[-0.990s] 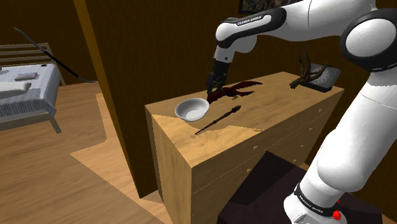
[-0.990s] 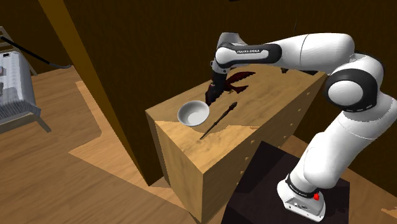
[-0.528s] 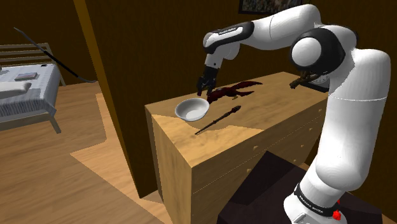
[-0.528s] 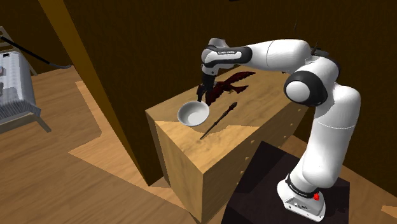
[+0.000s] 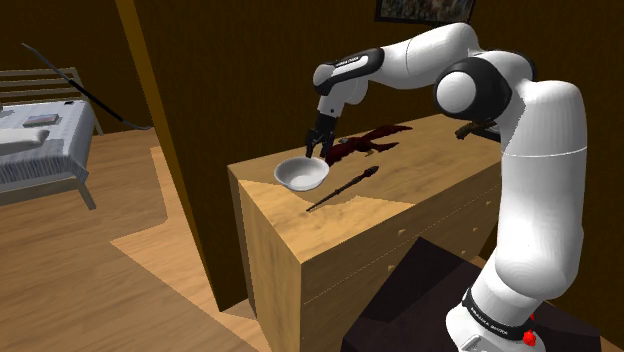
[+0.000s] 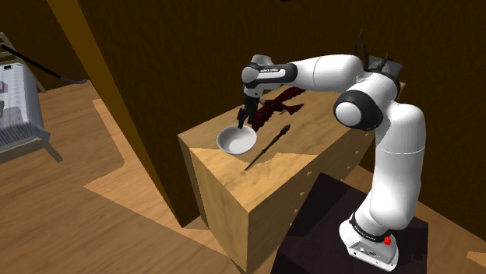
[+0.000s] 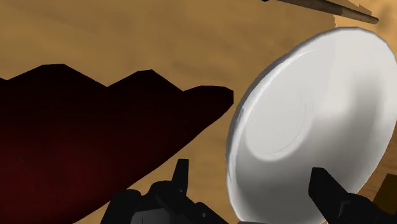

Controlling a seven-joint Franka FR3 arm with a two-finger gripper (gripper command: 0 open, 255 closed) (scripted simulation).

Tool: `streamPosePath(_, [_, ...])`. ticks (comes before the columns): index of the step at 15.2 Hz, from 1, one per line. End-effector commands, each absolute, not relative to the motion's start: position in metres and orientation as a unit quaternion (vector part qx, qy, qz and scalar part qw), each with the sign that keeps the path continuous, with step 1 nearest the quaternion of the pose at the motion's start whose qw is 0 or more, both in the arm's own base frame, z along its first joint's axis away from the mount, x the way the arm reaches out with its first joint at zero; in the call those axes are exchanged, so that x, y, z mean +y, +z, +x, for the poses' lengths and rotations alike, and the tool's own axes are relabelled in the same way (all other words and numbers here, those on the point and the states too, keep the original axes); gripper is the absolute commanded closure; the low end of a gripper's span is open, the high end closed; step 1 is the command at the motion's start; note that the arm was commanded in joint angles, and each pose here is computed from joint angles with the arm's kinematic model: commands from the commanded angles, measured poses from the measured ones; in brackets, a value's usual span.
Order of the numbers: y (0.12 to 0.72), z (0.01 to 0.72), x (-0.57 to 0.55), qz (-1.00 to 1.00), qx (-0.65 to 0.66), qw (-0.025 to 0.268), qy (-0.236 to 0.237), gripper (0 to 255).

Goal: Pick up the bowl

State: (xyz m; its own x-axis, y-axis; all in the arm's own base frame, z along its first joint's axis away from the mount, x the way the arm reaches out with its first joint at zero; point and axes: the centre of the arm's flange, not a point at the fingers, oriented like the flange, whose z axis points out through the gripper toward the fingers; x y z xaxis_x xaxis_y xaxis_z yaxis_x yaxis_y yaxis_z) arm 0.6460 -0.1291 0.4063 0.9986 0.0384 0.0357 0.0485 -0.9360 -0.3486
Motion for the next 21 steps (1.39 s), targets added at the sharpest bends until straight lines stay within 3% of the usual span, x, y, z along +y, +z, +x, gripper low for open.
streamPosePath(1, [0.392,0.645,-0.130,-0.984,-0.022,0.177,-0.014,0])
streamPosePath(3, [0.392,0.645,-0.130,-0.984,-0.022,0.177,-0.014,0])
streamPosePath(4, [0.392,0.646,-0.130,-0.984,-0.022,0.177,-0.014,255])
streamPosePath(13, [0.392,0.645,-0.130,-0.984,-0.022,0.177,-0.014,255])
streamPosePath(21, [0.434,0.645,-0.130,-0.984,-0.022,0.177,-0.014,255])
